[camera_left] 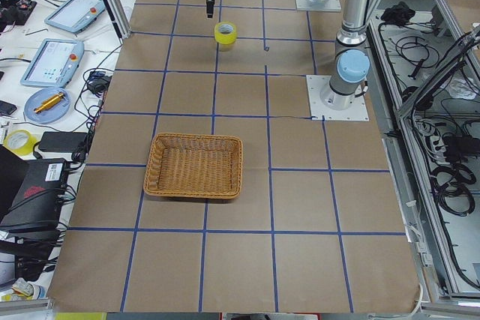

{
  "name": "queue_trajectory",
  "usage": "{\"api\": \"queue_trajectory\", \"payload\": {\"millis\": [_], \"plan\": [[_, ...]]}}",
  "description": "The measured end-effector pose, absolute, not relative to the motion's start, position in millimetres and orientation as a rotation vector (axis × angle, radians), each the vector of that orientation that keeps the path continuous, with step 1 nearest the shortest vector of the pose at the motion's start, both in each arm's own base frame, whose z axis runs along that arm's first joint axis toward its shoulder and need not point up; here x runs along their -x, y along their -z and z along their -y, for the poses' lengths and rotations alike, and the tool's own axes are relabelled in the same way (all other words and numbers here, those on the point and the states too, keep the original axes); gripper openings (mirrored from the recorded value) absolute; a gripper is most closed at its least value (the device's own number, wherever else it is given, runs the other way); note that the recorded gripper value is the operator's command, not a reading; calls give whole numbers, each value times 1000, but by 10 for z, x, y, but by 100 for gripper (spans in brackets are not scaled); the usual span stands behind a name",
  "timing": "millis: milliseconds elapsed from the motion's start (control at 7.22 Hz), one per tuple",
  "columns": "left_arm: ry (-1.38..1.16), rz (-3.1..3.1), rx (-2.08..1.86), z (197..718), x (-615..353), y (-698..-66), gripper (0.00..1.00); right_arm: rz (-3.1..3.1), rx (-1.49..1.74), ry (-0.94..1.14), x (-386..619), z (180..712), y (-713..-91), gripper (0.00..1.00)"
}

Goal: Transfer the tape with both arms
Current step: 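Open the right gripper and raise it while the left gripper reaches toward the tape, then grasp the rim of the tape roll with the left gripper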

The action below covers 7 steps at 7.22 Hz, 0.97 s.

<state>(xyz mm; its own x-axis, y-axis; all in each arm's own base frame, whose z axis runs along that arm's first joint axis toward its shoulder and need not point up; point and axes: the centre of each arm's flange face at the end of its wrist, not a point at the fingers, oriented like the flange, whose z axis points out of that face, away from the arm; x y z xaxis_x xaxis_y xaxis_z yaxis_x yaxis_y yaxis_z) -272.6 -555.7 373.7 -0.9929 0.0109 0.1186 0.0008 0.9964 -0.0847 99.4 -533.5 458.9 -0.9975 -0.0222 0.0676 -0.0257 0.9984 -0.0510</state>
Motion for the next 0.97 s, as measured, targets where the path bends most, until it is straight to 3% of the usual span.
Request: {"api": "queue_trajectory", "payload": {"millis": [415, 831, 969], "plan": [[-25, 3042, 91, 5477, 3092, -2839, 88, 3133, -95, -13, -1126, 5082, -4776, 100], [10, 3042, 140, 5276, 3218, -2335, 59, 3141, -93, -39, -1172, 4949, -4893, 100], [24, 3044, 146, 5235, 3233, -2191, 44, 3139, -99, -42, -1196, 4921, -4904, 100]]}}
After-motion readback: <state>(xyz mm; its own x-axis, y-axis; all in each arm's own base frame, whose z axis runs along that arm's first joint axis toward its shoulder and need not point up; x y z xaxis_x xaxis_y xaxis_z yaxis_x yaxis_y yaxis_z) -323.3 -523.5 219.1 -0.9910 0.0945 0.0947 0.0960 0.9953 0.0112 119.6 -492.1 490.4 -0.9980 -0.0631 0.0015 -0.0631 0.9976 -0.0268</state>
